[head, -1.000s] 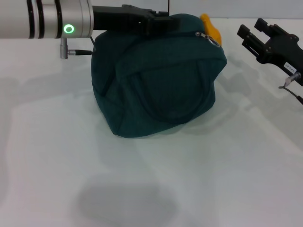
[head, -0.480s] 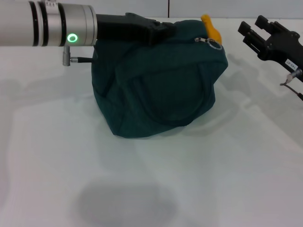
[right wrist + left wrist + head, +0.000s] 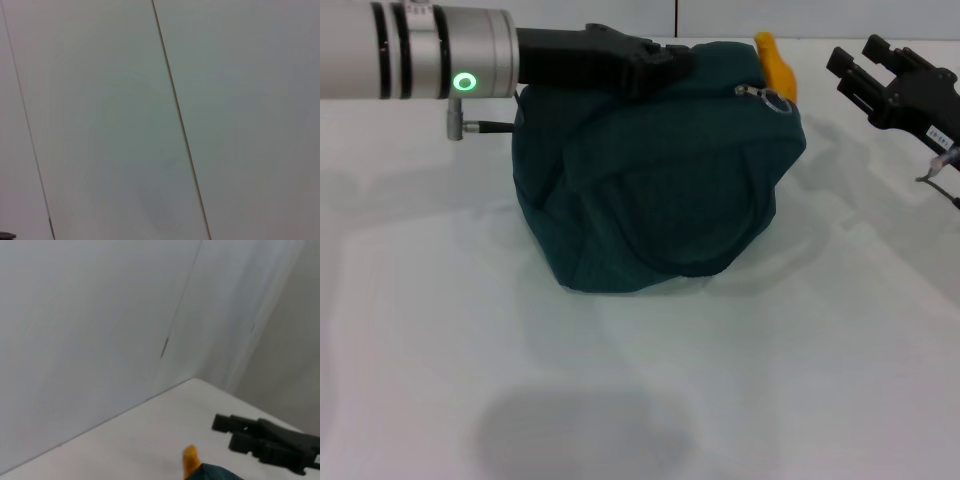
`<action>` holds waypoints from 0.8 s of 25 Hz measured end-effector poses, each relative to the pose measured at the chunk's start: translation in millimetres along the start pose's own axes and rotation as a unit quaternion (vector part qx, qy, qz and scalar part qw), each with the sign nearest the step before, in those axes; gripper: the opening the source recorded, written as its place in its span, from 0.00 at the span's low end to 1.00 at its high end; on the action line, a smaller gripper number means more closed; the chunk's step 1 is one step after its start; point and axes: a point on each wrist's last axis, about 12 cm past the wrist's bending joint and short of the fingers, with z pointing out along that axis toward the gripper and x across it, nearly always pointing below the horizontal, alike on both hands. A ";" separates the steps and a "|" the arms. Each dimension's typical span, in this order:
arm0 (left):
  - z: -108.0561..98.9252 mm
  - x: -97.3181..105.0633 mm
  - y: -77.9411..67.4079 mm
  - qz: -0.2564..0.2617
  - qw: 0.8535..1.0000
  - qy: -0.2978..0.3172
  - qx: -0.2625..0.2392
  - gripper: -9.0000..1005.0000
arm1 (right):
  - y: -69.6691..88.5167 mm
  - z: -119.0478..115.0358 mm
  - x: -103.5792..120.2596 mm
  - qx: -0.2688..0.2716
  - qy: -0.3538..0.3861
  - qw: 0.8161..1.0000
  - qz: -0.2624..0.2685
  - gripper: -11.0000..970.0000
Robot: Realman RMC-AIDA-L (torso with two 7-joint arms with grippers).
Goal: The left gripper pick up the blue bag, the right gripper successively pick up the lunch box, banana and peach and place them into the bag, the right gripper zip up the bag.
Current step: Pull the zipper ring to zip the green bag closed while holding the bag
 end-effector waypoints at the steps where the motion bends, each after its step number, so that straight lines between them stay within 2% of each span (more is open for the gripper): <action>1: -3.0 -0.4 -1.0 0.001 1.000 -0.005 0.003 0.06 | -1.0 -0.2 -0.8 0.000 0.000 1.000 0.002 0.57; 6: -13.8 0.3 -5.2 0.011 0.999 -0.028 0.012 0.06 | -12.5 -1.9 -8.2 0.007 0.005 1.000 0.021 0.57; 10: -14.3 1.9 -6.7 0.013 0.999 -0.033 0.014 0.06 | -16.6 10.6 -13.5 0.014 0.018 1.000 0.013 0.57; 15: -10.3 1.8 -9.7 0.020 0.999 -0.033 0.021 0.06 | -0.9 30.9 -10.5 -0.025 0.047 0.998 -0.012 0.57; 20: -10.7 1.5 -9.5 0.020 0.999 -0.035 0.021 0.06 | 15.0 35.9 -6.4 -0.075 0.068 0.995 -0.022 0.57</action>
